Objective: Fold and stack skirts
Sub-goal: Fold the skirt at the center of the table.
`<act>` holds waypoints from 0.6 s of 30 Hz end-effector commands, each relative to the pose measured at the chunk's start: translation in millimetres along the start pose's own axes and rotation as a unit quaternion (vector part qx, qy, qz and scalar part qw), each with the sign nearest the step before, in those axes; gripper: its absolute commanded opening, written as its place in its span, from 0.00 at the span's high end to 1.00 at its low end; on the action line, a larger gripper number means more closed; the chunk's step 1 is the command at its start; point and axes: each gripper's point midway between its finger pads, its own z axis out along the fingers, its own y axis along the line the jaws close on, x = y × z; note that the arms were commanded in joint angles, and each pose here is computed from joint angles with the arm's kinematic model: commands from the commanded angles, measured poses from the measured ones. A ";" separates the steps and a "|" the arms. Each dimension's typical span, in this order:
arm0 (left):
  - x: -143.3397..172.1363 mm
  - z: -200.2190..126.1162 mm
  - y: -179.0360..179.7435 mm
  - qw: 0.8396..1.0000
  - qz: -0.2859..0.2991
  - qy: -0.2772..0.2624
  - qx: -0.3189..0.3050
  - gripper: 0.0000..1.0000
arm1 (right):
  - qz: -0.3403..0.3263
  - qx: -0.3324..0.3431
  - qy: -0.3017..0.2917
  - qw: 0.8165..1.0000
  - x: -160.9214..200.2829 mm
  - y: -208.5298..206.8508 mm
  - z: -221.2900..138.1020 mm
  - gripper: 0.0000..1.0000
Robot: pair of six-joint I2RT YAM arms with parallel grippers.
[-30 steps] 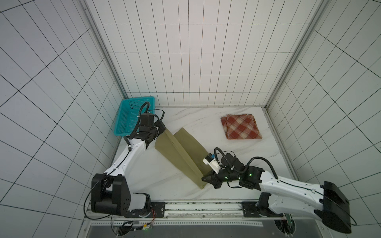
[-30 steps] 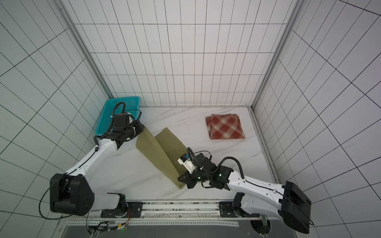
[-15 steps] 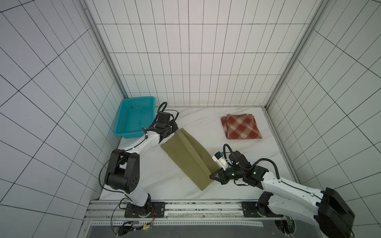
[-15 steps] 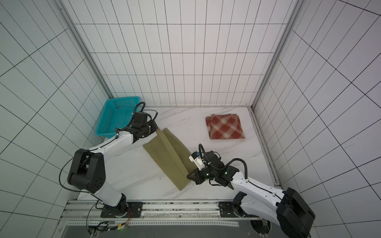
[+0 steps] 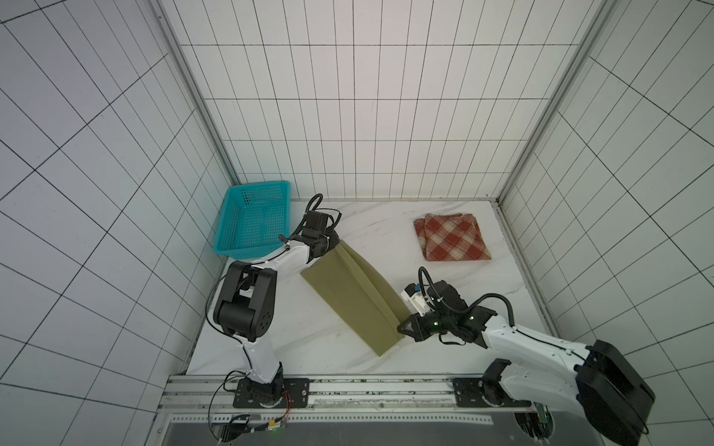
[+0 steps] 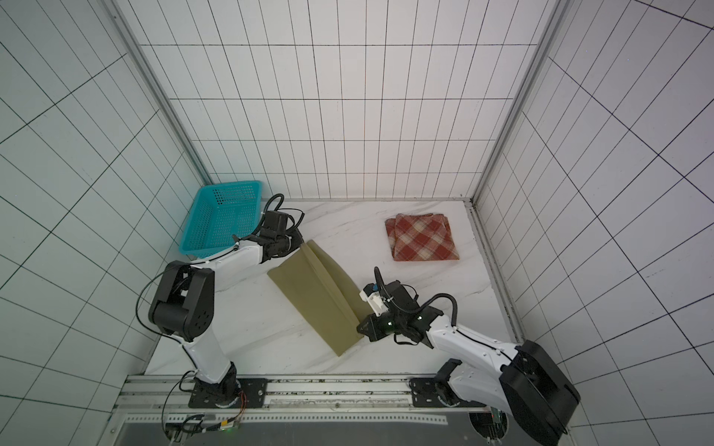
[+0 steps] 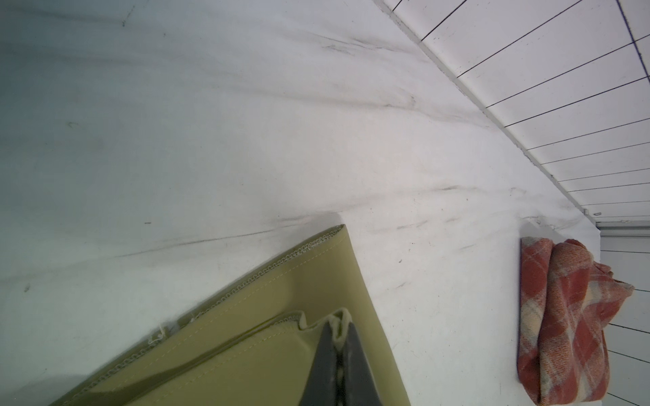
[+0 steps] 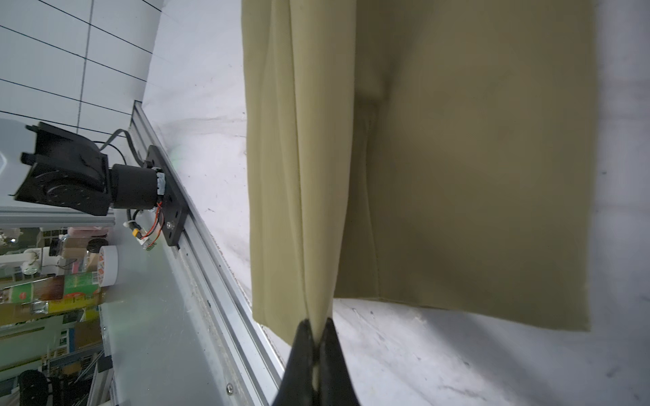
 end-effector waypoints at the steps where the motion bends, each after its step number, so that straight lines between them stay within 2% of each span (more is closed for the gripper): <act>1: -59.4 -16.7 -13.1 0.993 -0.026 -0.113 0.008 1.00 | 0.001 0.009 0.046 0.999 6.3 3.9 -5.1 1.00; 9: -99.0 -89.0 6.3 0.977 -0.058 -0.204 0.009 1.00 | -0.018 0.016 0.037 0.999 -6.4 14.3 -18.4 1.00; 14: -113.2 -126.8 29.4 0.971 -0.079 -0.224 0.020 1.00 | -0.026 0.006 0.027 0.999 -13.6 23.7 -23.3 1.00; 18: -111.5 -139.8 42.1 0.970 -0.072 -0.231 0.012 1.00 | -0.025 -0.008 0.026 0.999 -14.8 31.3 -21.9 1.00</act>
